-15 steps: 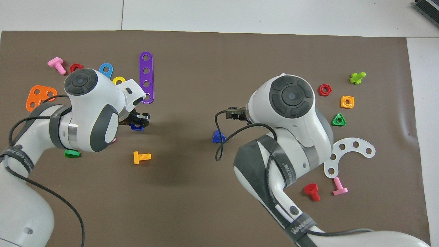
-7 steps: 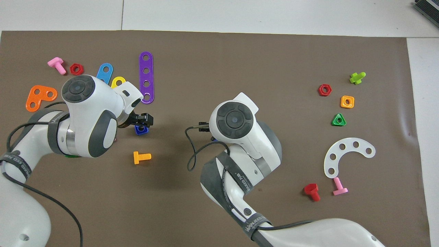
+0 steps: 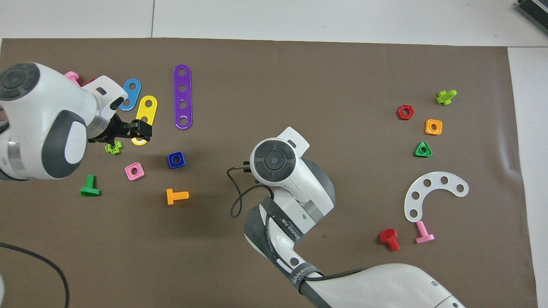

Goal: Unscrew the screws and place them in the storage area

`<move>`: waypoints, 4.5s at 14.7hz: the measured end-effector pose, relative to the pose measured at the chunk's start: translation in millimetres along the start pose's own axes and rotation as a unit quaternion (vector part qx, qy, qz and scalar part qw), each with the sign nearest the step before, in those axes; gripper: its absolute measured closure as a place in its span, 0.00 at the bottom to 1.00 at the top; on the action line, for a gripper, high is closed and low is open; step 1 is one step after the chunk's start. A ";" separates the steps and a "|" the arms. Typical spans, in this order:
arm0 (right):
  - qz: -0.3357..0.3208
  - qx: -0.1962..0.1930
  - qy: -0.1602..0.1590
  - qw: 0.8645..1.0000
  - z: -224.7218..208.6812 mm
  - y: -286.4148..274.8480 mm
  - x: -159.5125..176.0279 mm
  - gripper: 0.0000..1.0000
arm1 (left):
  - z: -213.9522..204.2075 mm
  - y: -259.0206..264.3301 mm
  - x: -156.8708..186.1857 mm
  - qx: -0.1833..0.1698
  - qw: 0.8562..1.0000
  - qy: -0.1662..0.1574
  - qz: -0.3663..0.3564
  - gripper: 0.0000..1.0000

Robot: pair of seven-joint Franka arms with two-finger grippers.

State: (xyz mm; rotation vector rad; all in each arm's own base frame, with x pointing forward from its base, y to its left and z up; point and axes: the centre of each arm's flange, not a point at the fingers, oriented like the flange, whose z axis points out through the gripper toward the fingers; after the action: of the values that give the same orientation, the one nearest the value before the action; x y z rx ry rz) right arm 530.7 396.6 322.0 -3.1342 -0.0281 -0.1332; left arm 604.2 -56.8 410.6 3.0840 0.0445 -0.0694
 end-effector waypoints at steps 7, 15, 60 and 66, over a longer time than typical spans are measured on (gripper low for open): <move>0.001 -0.001 0.000 1.000 8.8 4.3 -3.3 0.49 | -59.6 -87.5 -37.3 -0.012 1.000 -0.014 -0.018 0.00; 0.035 0.010 0.027 0.999 -33.9 43.6 21.2 0.81 | -160.5 -99.8 -85.7 0.026 0.999 0.034 -0.012 0.00; 0.090 -0.026 0.014 0.996 -248.7 351.2 62.0 0.01 | -228.2 -37.9 -73.9 0.040 0.998 0.051 0.007 0.00; 0.089 -0.003 0.000 0.996 -310.0 382.2 57.8 0.01 | -210.6 -49.6 -76.2 0.028 0.999 0.029 0.024 0.00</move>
State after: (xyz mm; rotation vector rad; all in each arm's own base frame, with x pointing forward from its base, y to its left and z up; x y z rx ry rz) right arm 568.9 13.9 634.4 -3.1238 0.2516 -0.1306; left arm 536.0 2.7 621.3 3.1416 -0.0302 0.0201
